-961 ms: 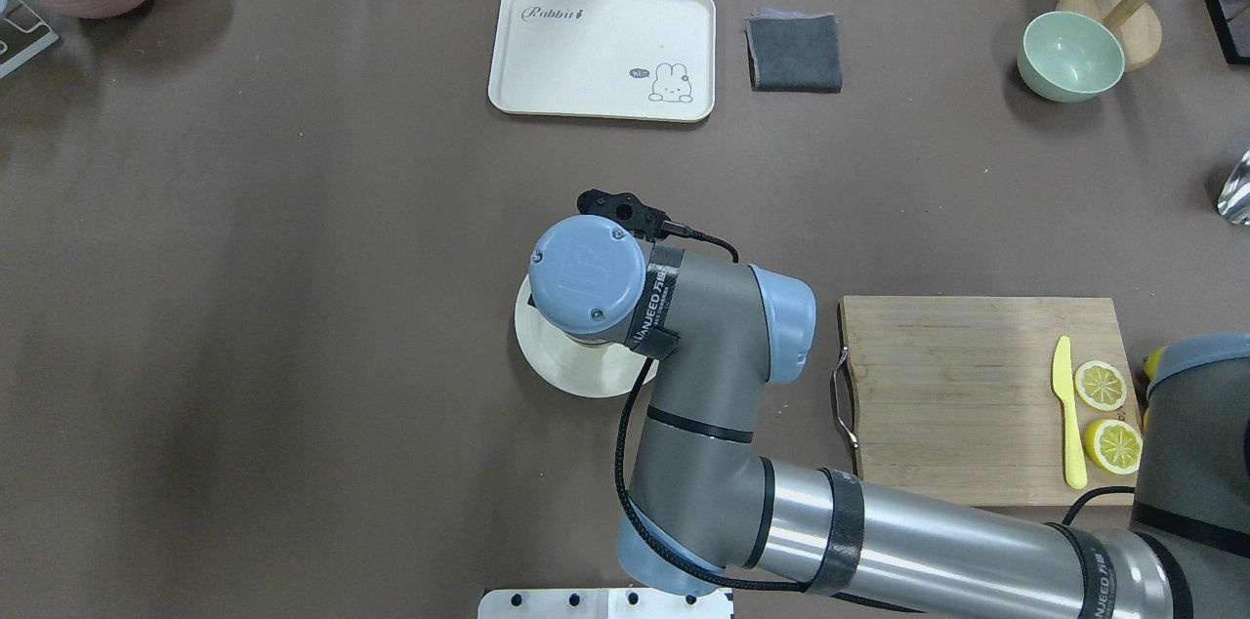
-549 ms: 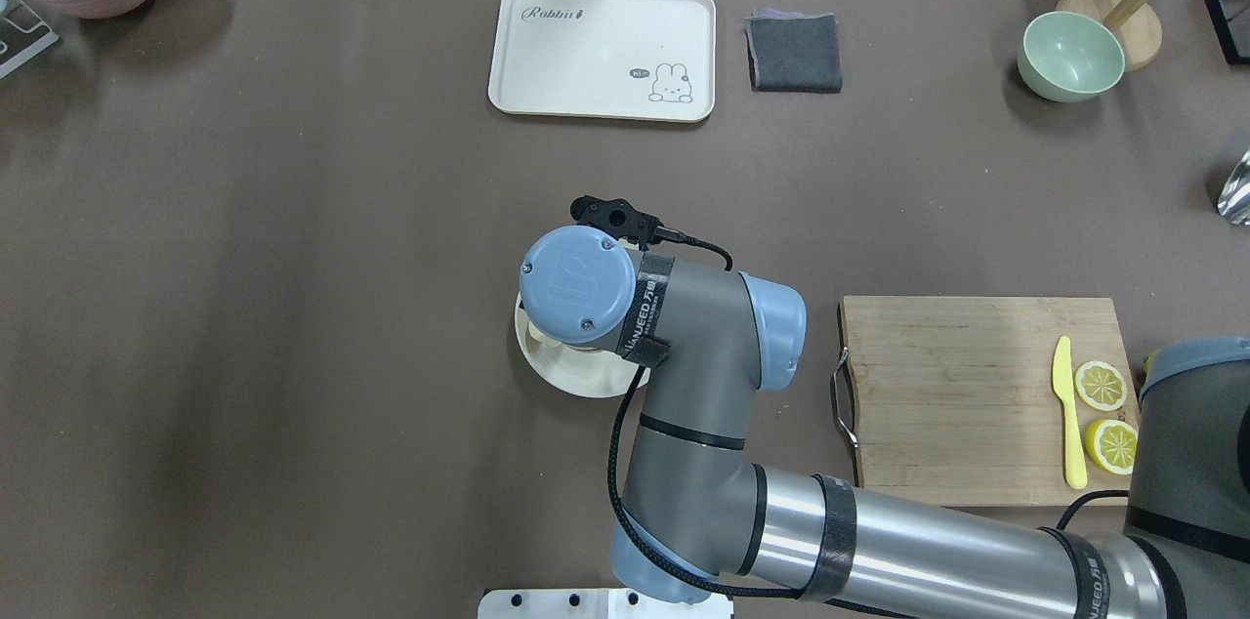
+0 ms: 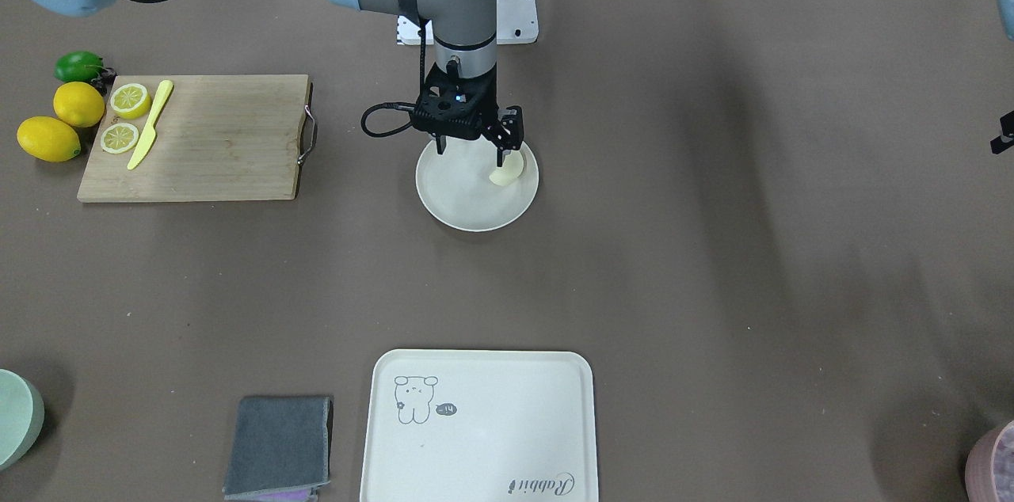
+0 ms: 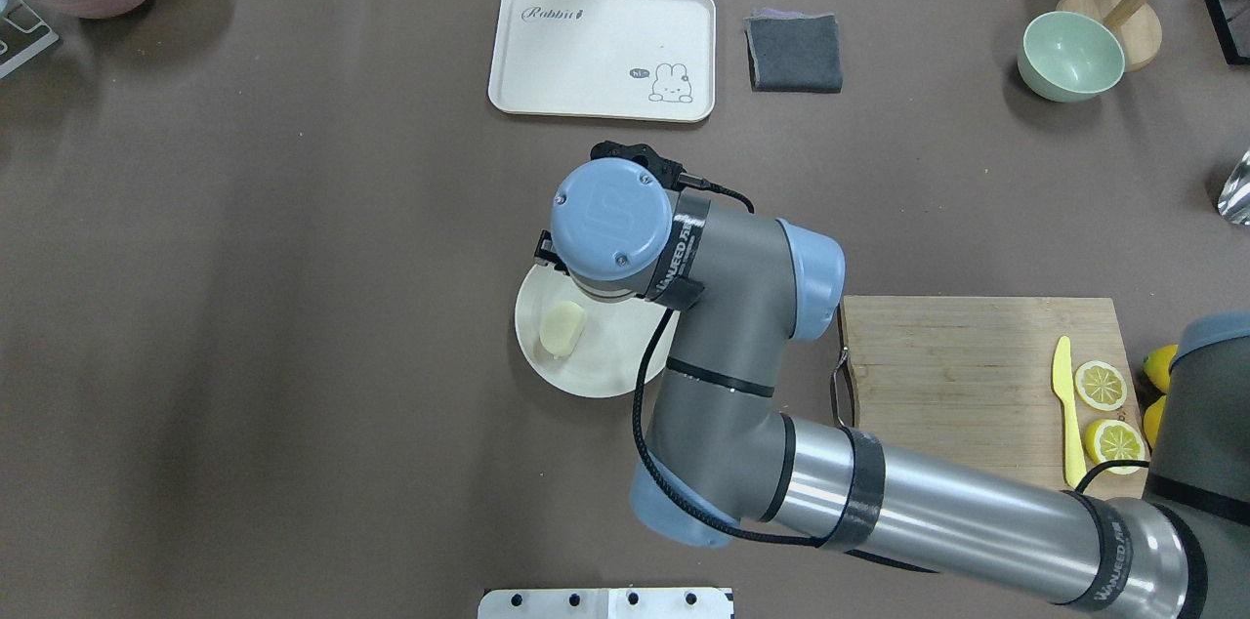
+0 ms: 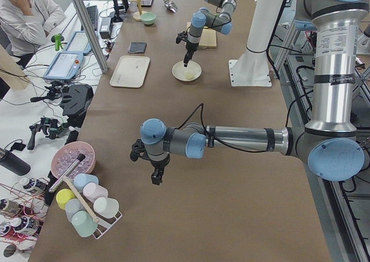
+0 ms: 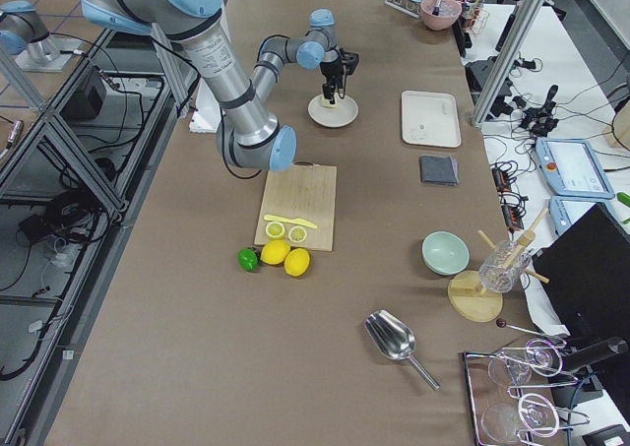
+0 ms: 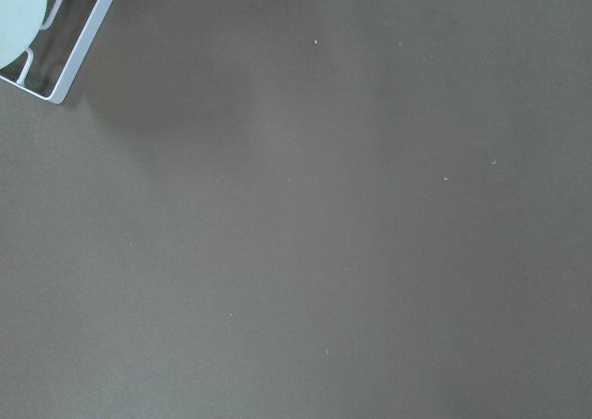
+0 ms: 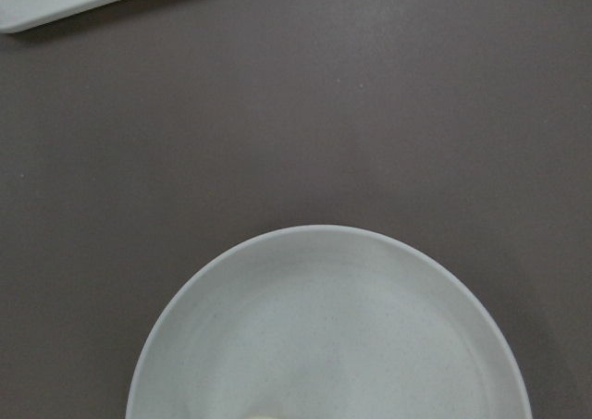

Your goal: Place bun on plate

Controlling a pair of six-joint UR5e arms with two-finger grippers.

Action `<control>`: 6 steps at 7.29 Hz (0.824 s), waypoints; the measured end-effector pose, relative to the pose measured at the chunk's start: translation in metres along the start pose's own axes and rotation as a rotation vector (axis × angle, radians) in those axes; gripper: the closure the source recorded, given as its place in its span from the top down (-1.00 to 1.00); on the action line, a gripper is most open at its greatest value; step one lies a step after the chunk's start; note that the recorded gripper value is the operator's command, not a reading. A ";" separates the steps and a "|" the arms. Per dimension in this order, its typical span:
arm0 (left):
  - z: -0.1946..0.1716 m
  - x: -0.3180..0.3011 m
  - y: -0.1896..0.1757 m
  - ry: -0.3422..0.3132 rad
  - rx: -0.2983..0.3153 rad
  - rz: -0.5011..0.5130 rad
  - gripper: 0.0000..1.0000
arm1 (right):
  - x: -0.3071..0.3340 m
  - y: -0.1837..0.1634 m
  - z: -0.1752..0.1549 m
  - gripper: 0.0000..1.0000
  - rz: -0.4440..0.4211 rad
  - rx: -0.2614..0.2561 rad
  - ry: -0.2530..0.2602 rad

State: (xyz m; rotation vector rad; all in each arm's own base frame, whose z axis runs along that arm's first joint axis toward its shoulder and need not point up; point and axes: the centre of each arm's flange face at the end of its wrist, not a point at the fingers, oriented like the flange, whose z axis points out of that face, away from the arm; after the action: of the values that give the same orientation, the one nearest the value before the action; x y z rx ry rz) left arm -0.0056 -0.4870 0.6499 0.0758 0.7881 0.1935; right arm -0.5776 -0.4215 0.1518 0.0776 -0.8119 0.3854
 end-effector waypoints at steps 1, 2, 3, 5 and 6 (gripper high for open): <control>0.005 -0.015 0.007 -0.001 -0.017 -0.042 0.95 | 0.018 -0.035 -0.006 1.00 -0.014 -0.012 0.004; 0.007 -0.038 0.022 -0.002 -0.028 -0.101 0.95 | 0.048 -0.072 -0.015 1.00 -0.042 -0.022 0.004; -0.002 -0.062 0.038 -0.005 -0.016 -0.165 0.95 | 0.085 -0.107 -0.029 1.00 -0.067 -0.035 0.000; -0.026 -0.076 0.050 -0.007 -0.037 -0.267 0.95 | 0.154 -0.169 -0.056 1.00 -0.107 -0.051 -0.007; -0.044 -0.063 0.048 -0.017 -0.055 -0.285 0.96 | 0.192 -0.200 -0.070 1.00 -0.133 -0.056 -0.007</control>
State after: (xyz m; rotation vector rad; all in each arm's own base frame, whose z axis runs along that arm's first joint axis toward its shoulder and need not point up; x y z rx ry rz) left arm -0.0868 -0.4531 0.6696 -0.0870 0.7675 -0.0555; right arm -0.3370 -0.5339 0.2574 0.0800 -0.8191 0.2365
